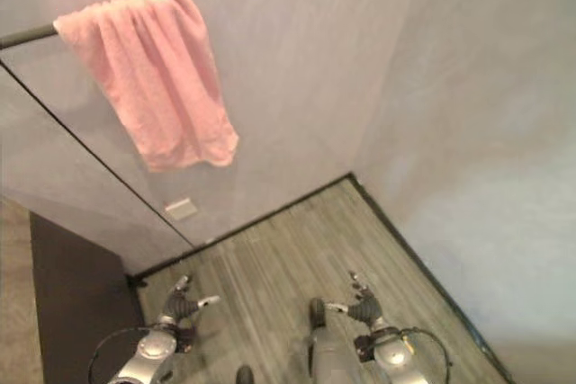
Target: Put brush and paste in cup on sink, flatten towel.
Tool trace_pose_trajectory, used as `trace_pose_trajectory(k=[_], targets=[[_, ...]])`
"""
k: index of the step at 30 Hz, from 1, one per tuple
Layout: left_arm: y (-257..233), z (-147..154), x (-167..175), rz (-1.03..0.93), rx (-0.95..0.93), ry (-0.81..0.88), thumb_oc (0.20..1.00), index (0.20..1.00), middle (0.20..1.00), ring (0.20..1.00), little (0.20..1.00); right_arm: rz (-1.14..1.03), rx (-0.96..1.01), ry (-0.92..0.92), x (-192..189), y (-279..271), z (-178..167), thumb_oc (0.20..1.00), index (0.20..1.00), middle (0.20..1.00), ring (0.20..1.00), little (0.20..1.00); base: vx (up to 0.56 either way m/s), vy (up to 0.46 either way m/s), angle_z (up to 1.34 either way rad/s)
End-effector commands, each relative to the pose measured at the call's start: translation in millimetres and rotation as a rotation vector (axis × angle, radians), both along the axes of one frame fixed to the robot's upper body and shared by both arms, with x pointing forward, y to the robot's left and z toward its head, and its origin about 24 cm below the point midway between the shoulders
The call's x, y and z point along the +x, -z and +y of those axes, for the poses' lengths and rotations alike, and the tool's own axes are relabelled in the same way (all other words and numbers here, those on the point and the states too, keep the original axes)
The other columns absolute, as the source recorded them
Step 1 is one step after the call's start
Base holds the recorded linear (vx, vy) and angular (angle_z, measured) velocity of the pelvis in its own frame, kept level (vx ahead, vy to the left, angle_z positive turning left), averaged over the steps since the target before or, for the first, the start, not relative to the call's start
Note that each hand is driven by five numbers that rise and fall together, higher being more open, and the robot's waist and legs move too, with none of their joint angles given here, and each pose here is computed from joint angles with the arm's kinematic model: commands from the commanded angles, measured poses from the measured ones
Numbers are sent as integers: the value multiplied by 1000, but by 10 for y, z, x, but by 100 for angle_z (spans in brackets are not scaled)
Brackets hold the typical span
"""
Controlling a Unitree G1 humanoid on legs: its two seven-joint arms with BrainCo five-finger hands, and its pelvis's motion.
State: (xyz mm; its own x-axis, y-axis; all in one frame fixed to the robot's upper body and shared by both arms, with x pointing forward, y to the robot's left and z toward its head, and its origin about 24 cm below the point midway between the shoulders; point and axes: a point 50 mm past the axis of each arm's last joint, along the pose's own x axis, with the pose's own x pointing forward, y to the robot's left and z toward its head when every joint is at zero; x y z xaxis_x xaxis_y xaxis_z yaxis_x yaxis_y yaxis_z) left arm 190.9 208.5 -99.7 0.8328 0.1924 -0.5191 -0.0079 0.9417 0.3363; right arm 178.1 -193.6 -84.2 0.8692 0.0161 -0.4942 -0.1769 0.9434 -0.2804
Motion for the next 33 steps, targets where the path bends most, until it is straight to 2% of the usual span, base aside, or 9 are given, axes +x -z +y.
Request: trace_pose_trajectory(k=[1, 7, 14, 24, 33], targets=[[-152, 9, 224, -94, -7, 8, 1000, 1000, 1000, 1000, 1000, -106, 28, -13, 155, -176, -15, 1000, 1000, 1000, 1000, 1000, 339, -197, 20], [-192, -92, 300, -114, -44, 34, 1000, 1000, 1000, 1000, 1000, -143, 8, 57, 184, -270, -253, 1000, 1000, 1000, 1000, 1000, 235, -185, 60], [-193, -83, 286, -115, -12, 58, 1000, 1000, 1000, 1000, 1000, -99, -28, 75, 111, -175, -302, 1000, 1000, 1000, 1000, 1000, 232, 45, 46], [-235, 53, 210, -125, 42, 88, 1000, 1000, 1000, 1000, 1000, -93, -27, 63, 182, -153, -221, 1000, 1000, 1000, 1000, 1000, 359, 241, -42], [-412, 236, 247, -165, 152, 196, 1000, 1000, 1000, 1000, 1000, -262, 18, 36, 461, -493, -184, 1000, 1000, 1000, 1000, 1000, 196, 259, -6]])
